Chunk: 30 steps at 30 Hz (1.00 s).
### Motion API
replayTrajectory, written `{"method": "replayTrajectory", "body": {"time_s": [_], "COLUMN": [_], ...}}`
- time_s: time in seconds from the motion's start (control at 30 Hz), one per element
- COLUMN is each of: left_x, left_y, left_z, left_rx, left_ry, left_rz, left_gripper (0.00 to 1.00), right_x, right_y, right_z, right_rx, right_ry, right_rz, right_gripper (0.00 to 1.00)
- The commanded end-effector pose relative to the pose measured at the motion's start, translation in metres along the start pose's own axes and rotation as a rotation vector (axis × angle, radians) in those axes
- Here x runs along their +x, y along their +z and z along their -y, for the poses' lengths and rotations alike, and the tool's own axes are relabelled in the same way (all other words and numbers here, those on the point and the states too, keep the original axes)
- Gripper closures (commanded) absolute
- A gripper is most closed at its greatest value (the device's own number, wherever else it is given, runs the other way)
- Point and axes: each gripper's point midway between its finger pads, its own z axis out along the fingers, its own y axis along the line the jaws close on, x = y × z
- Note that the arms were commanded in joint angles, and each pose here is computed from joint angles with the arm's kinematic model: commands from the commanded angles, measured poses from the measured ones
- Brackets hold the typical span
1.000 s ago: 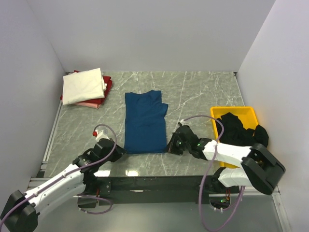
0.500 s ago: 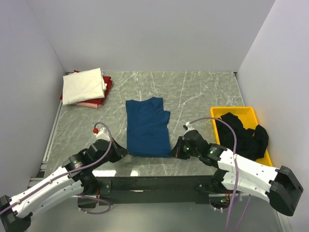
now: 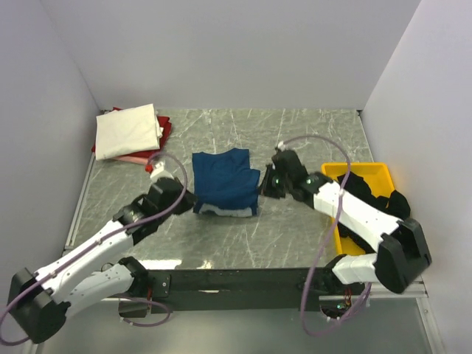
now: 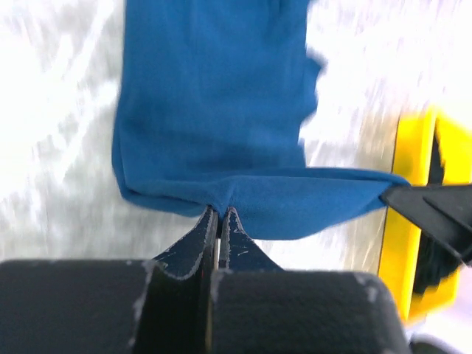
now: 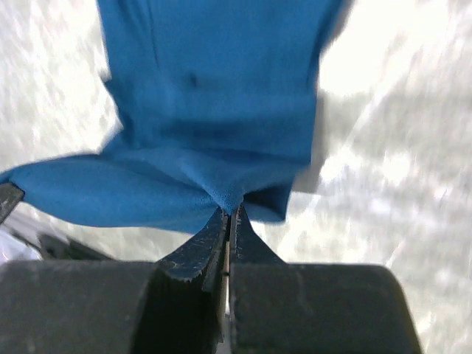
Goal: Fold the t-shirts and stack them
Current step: Fold the tshirt
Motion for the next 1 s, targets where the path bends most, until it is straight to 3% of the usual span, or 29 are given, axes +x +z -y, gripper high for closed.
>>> {"method": "replayTrajectory", "body": {"time_s": [0.0, 0.37, 0.77, 0.8, 0.87, 0.9, 0.97], "left_x": [-0.051, -0.144, -0.202, -0.196, -0.212, -0.213, -0.227], "left_y": [0.009, 0.081, 0.198, 0.212, 0.220, 0.229, 0.231], "left_z": [0.039, 0.057, 0.009, -0.001, 0.001, -0.007, -0.003], "left_rx": [0.108, 0.059, -0.011, -0.032, -0.009, -0.019, 0.007], "left_ry": [0.007, -0.019, -0.072, -0.074, -0.068, -0.066, -0.062], "left_rz": [0.092, 0.109, 0.032, 0.000, 0.011, 0.002, 0.019], "left_gripper": [1.00, 1.00, 1.00, 0.94, 0.65, 0.43, 0.34], "right_x": [-0.048, -0.155, -0.245, -0.247, -0.256, -0.259, -0.267], "right_y": [-0.001, 0.063, 0.155, 0.159, 0.165, 0.166, 0.163], "right_z": [-0.011, -0.027, -0.002, 0.000, 0.005, 0.008, 0.012], "right_rx": [-0.008, -0.016, -0.092, -0.105, -0.134, -0.132, -0.129], "right_ry": [-0.041, 0.015, 0.129, 0.141, 0.160, 0.165, 0.160], "right_rz": [0.047, -0.010, -0.056, -0.055, -0.038, -0.030, -0.008], "right_gripper": [1.00, 1.00, 1.00, 0.93, 0.78, 0.63, 0.53]}}
